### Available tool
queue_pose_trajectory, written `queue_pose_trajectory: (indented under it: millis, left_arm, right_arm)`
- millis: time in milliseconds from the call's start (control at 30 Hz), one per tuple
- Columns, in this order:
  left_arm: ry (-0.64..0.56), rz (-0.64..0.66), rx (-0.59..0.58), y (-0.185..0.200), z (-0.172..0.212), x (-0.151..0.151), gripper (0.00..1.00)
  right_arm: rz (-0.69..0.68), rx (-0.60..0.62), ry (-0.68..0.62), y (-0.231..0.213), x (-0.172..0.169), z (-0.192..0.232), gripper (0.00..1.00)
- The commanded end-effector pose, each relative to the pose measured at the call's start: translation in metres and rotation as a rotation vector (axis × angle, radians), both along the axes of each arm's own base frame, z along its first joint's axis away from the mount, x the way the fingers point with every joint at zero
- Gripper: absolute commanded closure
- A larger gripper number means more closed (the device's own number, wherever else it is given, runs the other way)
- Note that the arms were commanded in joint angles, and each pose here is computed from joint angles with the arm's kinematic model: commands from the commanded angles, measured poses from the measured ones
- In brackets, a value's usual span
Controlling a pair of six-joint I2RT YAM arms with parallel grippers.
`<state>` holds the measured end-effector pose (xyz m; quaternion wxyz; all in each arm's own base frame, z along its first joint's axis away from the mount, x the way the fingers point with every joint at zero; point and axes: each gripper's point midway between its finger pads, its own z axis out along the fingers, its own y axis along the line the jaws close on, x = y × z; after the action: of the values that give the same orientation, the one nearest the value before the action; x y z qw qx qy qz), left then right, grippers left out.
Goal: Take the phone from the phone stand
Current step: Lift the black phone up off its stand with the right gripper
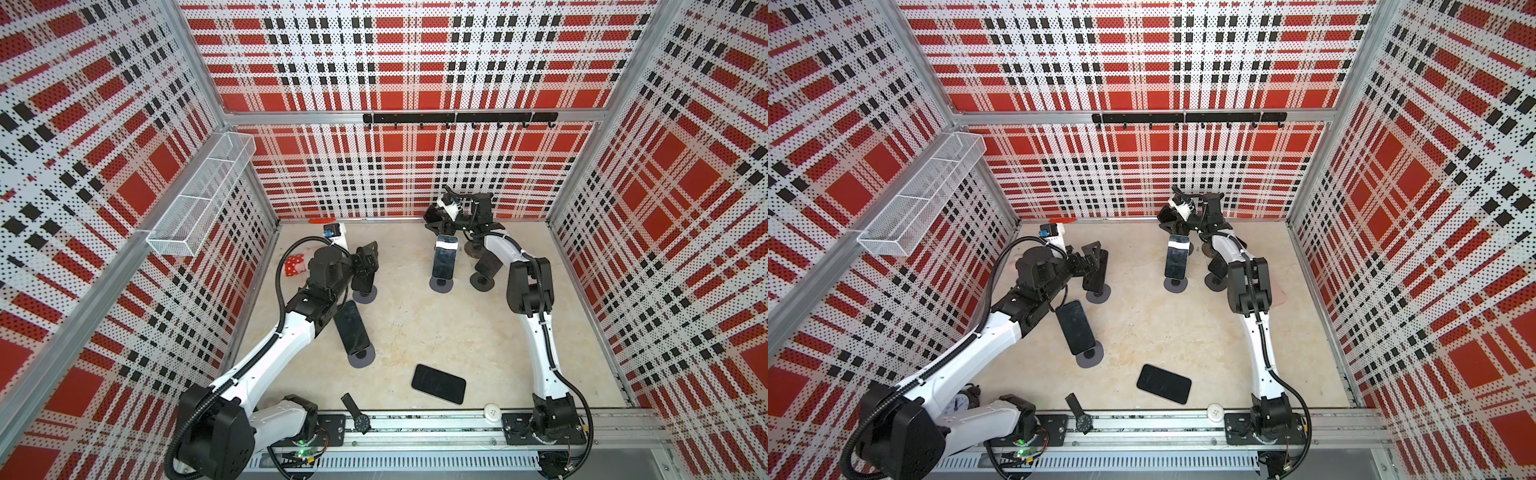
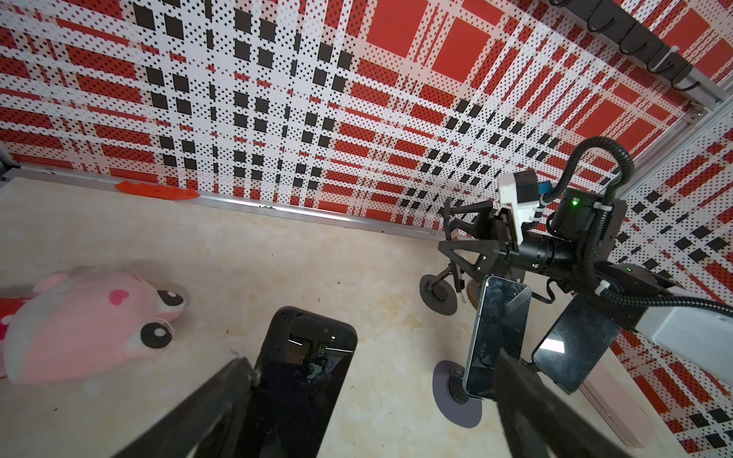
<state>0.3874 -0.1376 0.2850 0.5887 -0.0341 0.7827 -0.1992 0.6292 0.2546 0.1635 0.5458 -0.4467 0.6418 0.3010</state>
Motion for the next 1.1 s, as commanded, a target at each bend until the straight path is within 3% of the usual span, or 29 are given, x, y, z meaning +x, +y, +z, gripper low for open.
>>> queue_pose_trajectory:
  millis: [0,233,500,1067]
  left_arm:
    - [-0.032,0.014,-0.005,0.002,0.018,0.002,0.02]
    - [-0.030,0.016,-0.008,0.003,0.017,0.001,0.02]
    - [-0.034,0.015,-0.013,0.006,0.012,-0.006,0.02]
    - [-0.064,0.050,-0.018,0.027,0.021,-0.025,0.02]
  right_arm:
    - [0.019,0.010,-0.075,0.003,-0.004,0.024,0.27]
    - [0.018,0.029,-0.097,-0.002,-0.006,0.042,0.26]
    - [0.037,0.162,-0.104,-0.015,-0.013,0.082,0.25]
    - [0.050,0.230,-0.162,-0.017,-0.030,0.144,0.26]
